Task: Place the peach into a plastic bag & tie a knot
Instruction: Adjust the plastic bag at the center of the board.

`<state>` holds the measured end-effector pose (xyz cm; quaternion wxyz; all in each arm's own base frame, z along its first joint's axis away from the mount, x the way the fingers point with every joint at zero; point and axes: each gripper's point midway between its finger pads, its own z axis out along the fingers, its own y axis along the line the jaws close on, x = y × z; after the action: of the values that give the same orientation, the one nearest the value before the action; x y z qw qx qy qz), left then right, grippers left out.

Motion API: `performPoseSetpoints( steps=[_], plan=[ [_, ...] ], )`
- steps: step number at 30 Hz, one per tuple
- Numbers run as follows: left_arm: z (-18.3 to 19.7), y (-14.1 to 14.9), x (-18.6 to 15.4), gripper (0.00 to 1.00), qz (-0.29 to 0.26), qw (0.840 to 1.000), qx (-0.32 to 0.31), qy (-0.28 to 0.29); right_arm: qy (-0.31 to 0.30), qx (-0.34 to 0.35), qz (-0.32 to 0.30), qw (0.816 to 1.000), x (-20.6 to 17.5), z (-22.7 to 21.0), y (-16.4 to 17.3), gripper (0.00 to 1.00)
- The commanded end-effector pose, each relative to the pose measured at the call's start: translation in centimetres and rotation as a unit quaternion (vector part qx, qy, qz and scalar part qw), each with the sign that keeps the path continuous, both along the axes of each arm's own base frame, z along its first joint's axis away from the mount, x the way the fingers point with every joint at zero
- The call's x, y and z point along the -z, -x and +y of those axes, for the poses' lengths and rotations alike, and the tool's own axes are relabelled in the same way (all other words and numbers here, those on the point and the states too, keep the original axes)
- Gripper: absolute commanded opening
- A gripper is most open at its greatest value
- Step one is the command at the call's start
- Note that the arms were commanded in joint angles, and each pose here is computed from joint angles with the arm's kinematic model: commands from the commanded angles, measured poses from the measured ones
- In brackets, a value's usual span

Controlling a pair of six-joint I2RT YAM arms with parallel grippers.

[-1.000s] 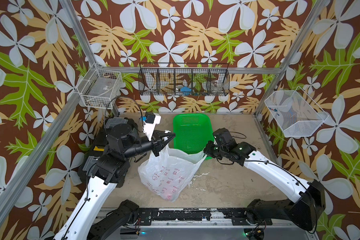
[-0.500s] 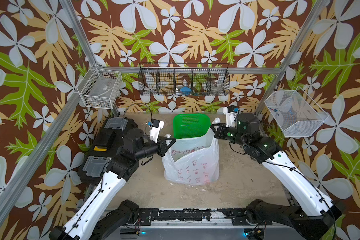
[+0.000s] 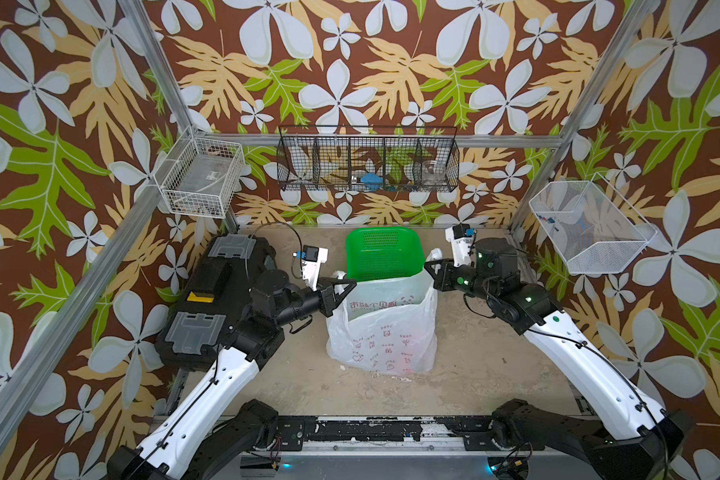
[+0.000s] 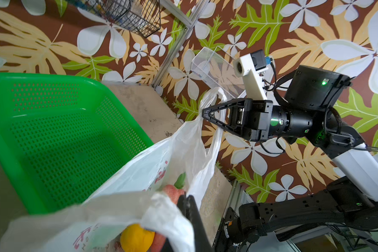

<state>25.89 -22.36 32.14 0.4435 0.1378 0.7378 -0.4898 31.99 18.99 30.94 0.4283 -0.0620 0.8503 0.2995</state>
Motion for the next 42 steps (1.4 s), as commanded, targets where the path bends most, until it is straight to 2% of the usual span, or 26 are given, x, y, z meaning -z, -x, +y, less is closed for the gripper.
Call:
performPoseSetpoints(
  steps=[1, 4, 7, 10, 12, 15, 18, 21, 26, 29, 42],
  plan=[
    [-0.6, 0.4, -1.8, 0.02, -0.032, 0.999, 0.025, 0.018, -0.02, -0.023, -0.014, 0.999, -1.3, 0.5, 0.2, 0.14],
    [-0.8, 1.0, -2.8, 0.03, -0.055, 0.997, 0.042, 0.016, 0.01, -0.035, -0.011, 0.999, -1.8, 0.3, 0.6, 0.33],
    [-0.9, 1.9, -3.6, 0.03, -0.09, 0.994, 0.06, 0.013, 0.065, -0.01, -0.013, 0.998, -2.6, -1.5, 0.6, 0.52],
    [-1.0, 2.6, -3.8, 0.02, -0.116, 0.99, 0.076, 0.011, 0.113, 0.026, -0.029, 0.993, -4.6, -3.3, 0.2, 0.58],
    [-1.2, 2.8, -3.4, 0.02, -0.127, 0.988, 0.09, 0.002, 0.125, 0.025, -0.045, 0.991, -6.2, -2.7, 0.6, 0.59],
    [-1.5, 2.9, -3.0, 0.01, -0.148, 0.984, 0.102, -0.013, 0.132, -0.016, -0.055, 0.99, -7.4, 1.1, 1.6, 0.6],
    [-1.6, 3.1, -2.5, 0.01, -0.172, 0.978, 0.112, -0.03, 0.071, -0.101, -0.033, 0.992, -7.7, 6.5, 3.1, 0.55],
    [-1.6, 3.0, -1.8, 0.0, -0.191, 0.974, 0.111, -0.047, 0.005, -0.177, -0.012, 0.984, -8.4, 11.1, 5.1, 0.52],
    [-1.8, 2.6, -0.7, 0.0, -0.205, 0.97, 0.106, -0.07, -0.016, -0.239, 0.015, 0.971, -8.4, 15.7, 7.1, 0.54],
    [-1.8, 2.1, -0.2, 0.0, -0.207, 0.97, 0.095, -0.082, -0.02, -0.253, 0.04, 0.966, -7.3, 17.3, 7.6, 0.54],
    [-2.0, 1.3, 0.6, 0.0, -0.207, 0.97, 0.076, -0.101, 0.045, -0.226, 0.098, 0.968, -2.9, 18.6, 6.3, 0.49]
  ],
)
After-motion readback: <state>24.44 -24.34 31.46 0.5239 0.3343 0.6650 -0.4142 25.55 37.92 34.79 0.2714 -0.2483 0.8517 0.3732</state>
